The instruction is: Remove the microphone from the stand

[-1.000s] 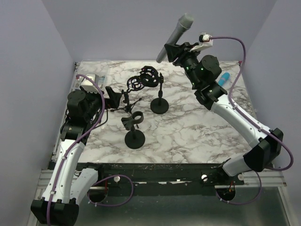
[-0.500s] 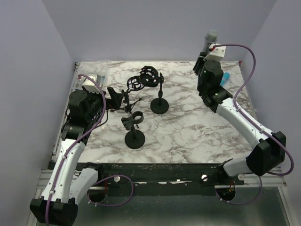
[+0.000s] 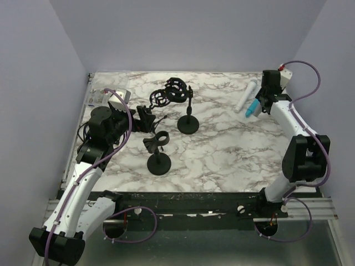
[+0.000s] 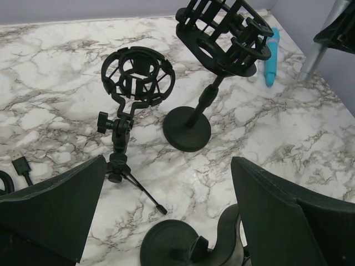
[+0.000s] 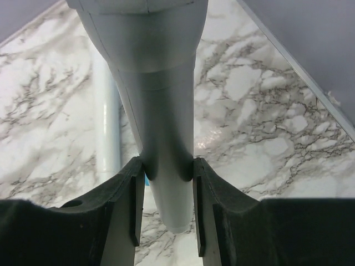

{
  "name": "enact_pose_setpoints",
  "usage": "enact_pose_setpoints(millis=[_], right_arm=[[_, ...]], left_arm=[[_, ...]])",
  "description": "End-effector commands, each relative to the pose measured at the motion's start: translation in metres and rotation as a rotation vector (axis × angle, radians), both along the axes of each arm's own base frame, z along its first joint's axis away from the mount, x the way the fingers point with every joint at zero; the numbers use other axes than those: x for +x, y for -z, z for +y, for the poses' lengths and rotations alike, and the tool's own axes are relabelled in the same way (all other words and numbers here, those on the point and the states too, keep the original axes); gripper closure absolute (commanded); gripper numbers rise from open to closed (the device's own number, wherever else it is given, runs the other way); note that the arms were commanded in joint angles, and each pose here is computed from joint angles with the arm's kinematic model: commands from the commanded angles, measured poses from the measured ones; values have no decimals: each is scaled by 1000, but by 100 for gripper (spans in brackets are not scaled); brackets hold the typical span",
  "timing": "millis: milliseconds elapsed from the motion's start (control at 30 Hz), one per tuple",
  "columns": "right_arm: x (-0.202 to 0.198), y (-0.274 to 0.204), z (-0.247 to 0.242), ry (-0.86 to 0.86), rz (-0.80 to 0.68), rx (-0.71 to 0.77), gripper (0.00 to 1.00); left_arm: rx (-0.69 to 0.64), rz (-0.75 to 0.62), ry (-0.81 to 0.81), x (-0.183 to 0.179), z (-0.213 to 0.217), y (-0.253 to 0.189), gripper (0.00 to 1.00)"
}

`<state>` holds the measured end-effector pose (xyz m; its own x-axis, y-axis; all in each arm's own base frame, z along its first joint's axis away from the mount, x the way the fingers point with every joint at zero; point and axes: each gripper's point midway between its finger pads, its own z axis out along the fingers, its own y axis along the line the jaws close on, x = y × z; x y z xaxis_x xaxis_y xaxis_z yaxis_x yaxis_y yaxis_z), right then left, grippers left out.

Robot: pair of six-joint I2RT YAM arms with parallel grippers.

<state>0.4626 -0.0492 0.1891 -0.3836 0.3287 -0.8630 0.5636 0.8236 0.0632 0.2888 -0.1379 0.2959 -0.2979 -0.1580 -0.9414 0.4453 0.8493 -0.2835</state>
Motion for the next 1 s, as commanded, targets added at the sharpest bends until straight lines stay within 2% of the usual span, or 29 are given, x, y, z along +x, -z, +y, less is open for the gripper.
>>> enact_pose_setpoints(millis=[0, 333, 800, 900, 967], right_arm=[[-14, 38, -30, 65, 78, 151, 99], [-7, 114, -44, 64, 201, 272, 99], [17, 170, -40, 42, 249, 398, 99], [19, 172, -39, 37, 243, 405, 96], [20, 172, -39, 36, 245, 405, 88]], left_arm=[[19, -32, 1, -4, -2, -10, 1], [25, -47, -8, -7, -1, -14, 1], [49, -47, -39, -4, 5, -11, 1], [50, -44, -42, -2, 6, -10, 1], [50, -43, -40, -2, 5, -10, 1]])
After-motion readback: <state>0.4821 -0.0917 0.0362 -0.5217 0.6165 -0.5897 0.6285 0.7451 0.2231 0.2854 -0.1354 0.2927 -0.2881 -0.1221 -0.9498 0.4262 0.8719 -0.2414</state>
